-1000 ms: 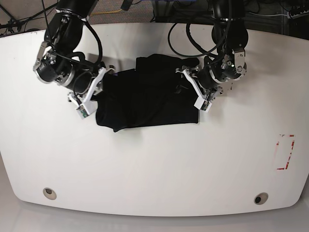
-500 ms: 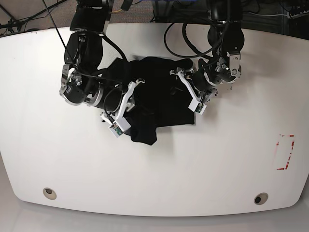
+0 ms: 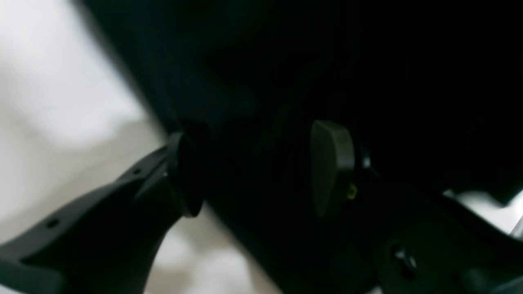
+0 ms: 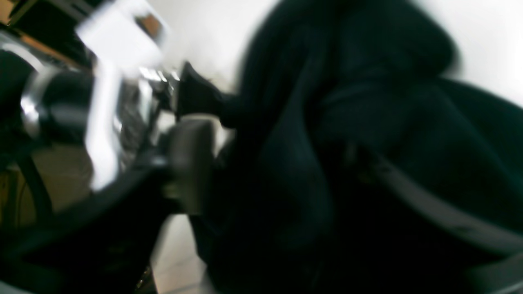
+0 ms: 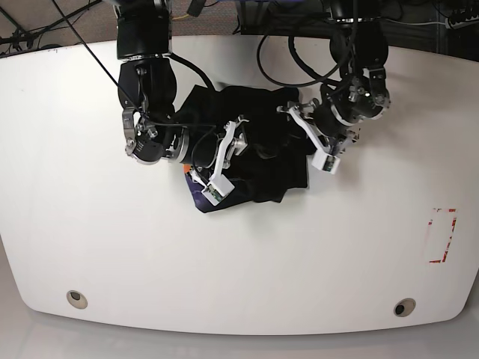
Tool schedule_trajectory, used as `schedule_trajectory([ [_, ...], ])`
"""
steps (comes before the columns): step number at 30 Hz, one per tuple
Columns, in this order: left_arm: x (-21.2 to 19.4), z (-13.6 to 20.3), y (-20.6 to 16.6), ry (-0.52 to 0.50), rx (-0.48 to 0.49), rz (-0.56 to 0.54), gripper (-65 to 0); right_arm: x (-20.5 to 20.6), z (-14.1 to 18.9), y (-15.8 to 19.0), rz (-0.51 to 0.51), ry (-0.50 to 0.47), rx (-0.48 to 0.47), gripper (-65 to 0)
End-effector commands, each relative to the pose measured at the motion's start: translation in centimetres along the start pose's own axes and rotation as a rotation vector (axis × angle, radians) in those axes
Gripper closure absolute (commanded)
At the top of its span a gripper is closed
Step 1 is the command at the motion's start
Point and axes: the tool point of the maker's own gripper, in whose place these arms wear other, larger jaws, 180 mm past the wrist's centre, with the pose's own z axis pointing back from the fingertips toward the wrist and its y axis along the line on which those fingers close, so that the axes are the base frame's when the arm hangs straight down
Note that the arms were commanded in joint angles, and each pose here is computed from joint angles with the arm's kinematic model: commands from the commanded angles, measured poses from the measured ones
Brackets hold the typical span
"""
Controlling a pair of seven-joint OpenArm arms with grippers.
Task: Fold the T-shirt properly
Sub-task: 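Fold the strip in half again, bringing both grippers together, then grasp the folded bundle's edges with both grippers and flatten it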
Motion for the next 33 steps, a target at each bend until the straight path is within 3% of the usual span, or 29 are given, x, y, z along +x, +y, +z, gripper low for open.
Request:
schedule_trajectory([
  [1,4.3,3.4,1.7,-0.169,0.037,0.002,-35.8,2.2,0.0,0.2,0.035,-0.059,0.006,-49.0],
  [8,6.3,10.8,9.0,-0.305,0.213,0.042,-35.8,2.9,-2.2,3.0,0.112,-0.028,0.053,-47.9],
  [13,6.5,15.3,14.3,-0.318,0.364,0.028,-35.8,4.0,0.8,3.4,0.184,-0.084,-0.001,-47.9],
  [17,6.3,16.2,16.1,-0.278,0.394,-0.002,-35.8,4.3,3.3,1.5,0.197,-0.1,-0.083,-47.9],
  [23,5.1,14.2,14.0,-0.204,0.314,-0.048,-35.8,1.9,6.3,-1.7,0.166,-0.046,-0.184,-45.7],
  [31,4.4,8.1,5.3,-0.15,0.051,-0.111,-35.8,-0.2,7.9,-5.5,0.089,0.0,-0.28,-19.5],
  [33,4.1,6.9,3.2,-0.143,-0.007,-0.114,-35.8,0.3,7.9,-6.4,0.093,0.003,-0.298,-18.5],
])
